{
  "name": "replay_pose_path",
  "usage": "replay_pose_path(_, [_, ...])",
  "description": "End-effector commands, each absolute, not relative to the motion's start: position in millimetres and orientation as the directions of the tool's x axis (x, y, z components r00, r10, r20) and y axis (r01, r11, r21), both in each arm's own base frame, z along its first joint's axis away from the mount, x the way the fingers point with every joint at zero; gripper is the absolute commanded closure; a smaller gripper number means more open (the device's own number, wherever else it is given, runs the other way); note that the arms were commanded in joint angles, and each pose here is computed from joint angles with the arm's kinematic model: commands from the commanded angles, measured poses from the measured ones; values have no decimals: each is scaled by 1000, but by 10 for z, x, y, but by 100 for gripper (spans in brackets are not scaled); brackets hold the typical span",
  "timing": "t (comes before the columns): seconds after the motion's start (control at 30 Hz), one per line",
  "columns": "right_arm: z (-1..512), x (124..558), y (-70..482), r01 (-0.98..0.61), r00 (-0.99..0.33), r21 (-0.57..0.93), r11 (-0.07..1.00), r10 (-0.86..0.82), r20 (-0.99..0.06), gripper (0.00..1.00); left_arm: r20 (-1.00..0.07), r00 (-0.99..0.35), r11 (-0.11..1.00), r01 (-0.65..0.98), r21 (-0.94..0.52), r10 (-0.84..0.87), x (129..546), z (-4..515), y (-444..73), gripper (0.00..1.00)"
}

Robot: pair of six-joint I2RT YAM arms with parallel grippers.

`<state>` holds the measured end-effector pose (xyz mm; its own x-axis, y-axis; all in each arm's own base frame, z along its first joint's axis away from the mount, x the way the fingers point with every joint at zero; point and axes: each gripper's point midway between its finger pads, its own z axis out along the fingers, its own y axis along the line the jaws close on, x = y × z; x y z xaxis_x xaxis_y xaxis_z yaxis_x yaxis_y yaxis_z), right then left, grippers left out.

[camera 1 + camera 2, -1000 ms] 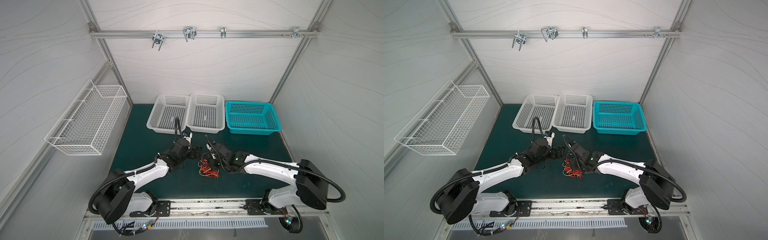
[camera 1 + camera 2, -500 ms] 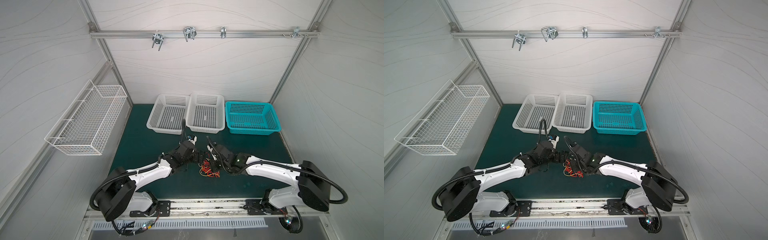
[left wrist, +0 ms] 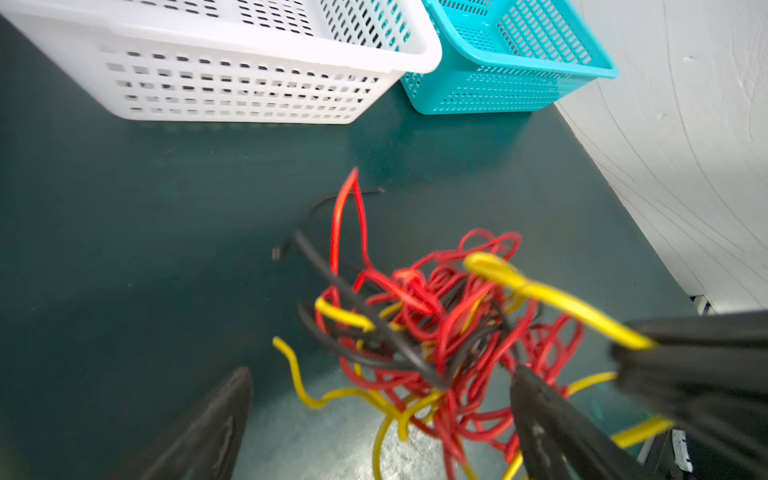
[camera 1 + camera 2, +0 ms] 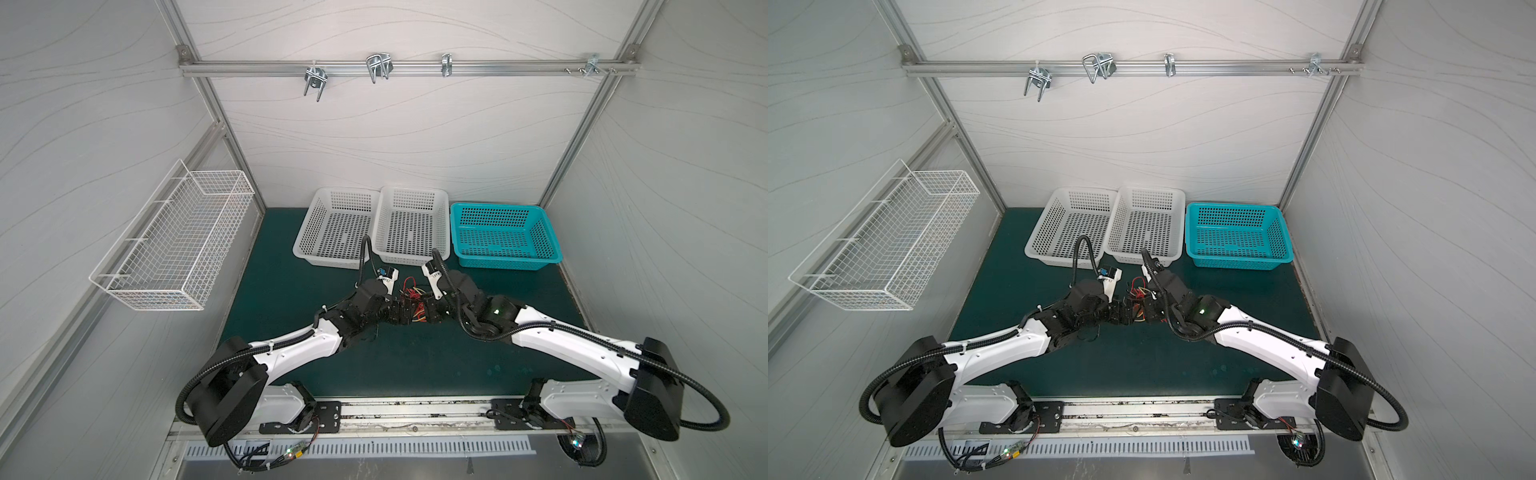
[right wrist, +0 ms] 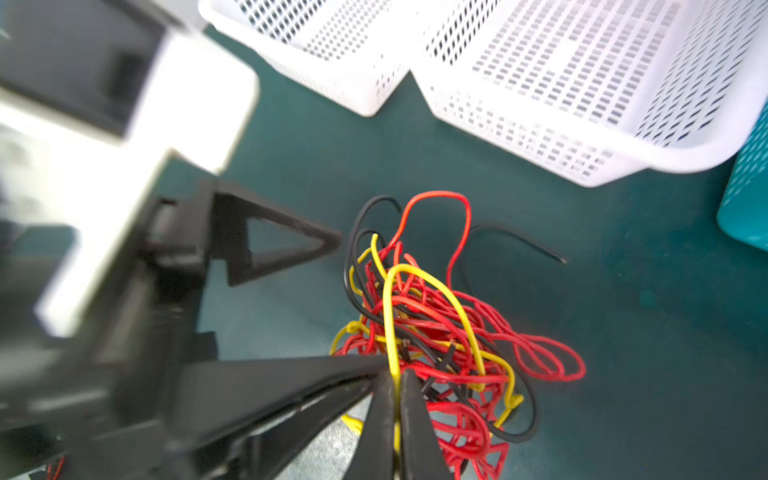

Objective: Untangle the cables
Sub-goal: 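Pin the wire bundle with the left gripper while the right gripper grasps a yellow wire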

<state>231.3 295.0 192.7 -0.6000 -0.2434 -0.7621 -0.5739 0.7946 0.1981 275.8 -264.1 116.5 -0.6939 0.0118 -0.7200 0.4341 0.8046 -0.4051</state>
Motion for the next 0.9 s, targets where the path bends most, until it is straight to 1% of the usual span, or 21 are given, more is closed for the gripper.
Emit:
replay_pose_path(0.0, [2319,2373,2984,-600,-535,209,772,-193,-823,100,-760,-649,772,482,-414,-2,2875,1338,-2819,3])
replay_pose_path(0.13, [2504,2364,3022,-628,-509,216,747,-184,-841,100,-761,-648,796,464,-389,6,2996,1259,-2849,4])
replay_pose_path(0.27, [2550,2376,3008,-630,-502,224,744,-170,-848,100,-752,-659,807,449,-383,10,3092,1188,-2917,15])
replay_pose_path(0.4, [2511,2446,2883,-582,-521,237,778,-133,-843,100,-750,-662,790,453,-413,-13,3129,1182,-2999,43])
replay_pose_path(0.47, [2490,2484,2788,-550,-531,247,798,-105,-841,100,-751,-661,784,456,-421,-19,3132,1189,-3015,55])
replay_pose_path(0.5, [2488,2505,2731,-532,-533,254,808,-86,-842,100,-750,-662,786,455,-419,-16,3131,1181,-3014,62])
replay_pose_path(0.6, [2503,2554,2576,-490,-535,280,825,-30,-845,100,-738,-675,814,426,-395,-5,3150,1120,-2949,94])
replay_pose_path(0.63, [2513,2572,2523,-475,-534,291,830,-10,-845,100,-734,-679,825,414,-385,-1,3161,1101,-2929,100])
replay_pose_path(0.73, [2546,2595,2403,-454,-526,306,837,26,-850,100,-721,-693,841,391,-374,2,3173,1057,-2902,100])
replay_pose_path(0.87, [2574,2616,2278,-437,-513,293,850,31,-858,100,-716,-697,872,339,-354,-20,3210,1001,-2808,100])
